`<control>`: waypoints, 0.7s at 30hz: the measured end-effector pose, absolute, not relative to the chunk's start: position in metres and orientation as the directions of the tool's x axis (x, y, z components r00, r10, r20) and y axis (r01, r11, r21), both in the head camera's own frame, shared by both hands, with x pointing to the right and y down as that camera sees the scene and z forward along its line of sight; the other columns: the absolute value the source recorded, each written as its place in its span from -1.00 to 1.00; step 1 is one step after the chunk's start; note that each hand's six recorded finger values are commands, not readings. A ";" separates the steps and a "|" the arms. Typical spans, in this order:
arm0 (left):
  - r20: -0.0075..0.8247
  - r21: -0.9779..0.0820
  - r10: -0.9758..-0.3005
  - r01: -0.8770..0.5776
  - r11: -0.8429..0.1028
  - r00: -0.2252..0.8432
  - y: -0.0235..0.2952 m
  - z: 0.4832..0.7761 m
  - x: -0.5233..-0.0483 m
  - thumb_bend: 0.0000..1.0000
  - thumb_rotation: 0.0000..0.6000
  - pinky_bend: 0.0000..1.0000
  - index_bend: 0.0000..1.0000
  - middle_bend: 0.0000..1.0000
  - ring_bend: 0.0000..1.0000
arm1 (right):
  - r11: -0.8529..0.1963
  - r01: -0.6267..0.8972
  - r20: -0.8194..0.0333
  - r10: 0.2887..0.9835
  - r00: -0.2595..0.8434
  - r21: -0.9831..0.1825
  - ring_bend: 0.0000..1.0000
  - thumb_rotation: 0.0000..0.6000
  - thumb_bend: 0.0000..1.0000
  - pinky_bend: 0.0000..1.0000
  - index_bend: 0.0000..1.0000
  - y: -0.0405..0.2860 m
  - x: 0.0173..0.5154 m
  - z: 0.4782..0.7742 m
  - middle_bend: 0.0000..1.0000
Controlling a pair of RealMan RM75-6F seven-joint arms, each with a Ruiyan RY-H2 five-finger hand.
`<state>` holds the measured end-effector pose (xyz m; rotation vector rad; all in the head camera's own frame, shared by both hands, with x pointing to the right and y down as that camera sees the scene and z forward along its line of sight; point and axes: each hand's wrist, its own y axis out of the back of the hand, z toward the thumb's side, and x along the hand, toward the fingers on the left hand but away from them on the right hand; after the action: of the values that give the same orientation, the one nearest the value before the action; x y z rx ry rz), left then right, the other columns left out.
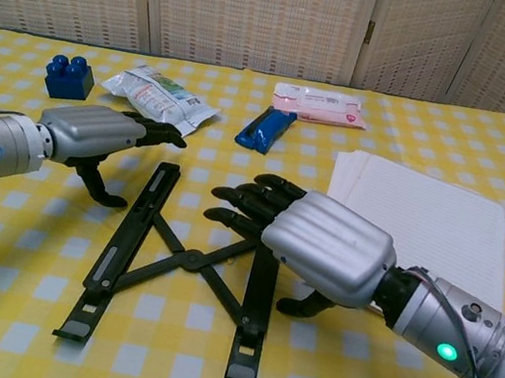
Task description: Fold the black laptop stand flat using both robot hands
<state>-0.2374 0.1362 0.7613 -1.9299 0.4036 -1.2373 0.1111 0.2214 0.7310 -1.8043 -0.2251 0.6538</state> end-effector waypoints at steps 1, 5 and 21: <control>0.617 -0.757 -0.629 0.140 -0.638 0.472 0.136 0.761 -0.237 -0.40 1.00 -1.00 -0.91 -1.00 -1.00 | -0.337 -0.163 -0.314 0.466 0.827 -0.927 -1.00 1.00 -0.56 -1.00 -1.00 0.221 0.109 0.732 -1.00; 0.618 -0.755 -0.630 0.132 -0.642 0.471 0.137 0.762 -0.238 -0.40 1.00 -1.00 -0.91 -1.00 -1.00 | -0.340 -0.150 -0.306 0.471 0.827 -0.928 -1.00 1.00 -0.56 -1.00 -1.00 0.221 0.105 0.734 -1.00; 0.624 -0.734 -0.625 0.077 -0.675 0.470 0.139 0.762 -0.238 -0.40 1.00 -1.00 -0.90 -1.00 -1.00 | -0.329 -0.116 -0.269 0.470 0.841 -0.937 -1.00 1.00 -0.56 -1.00 -1.00 0.224 0.091 0.736 -1.00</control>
<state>-0.2382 0.1391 0.7624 -2.0003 0.4538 -1.2452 0.0908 0.2242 0.7356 -1.8166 -0.2682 0.6061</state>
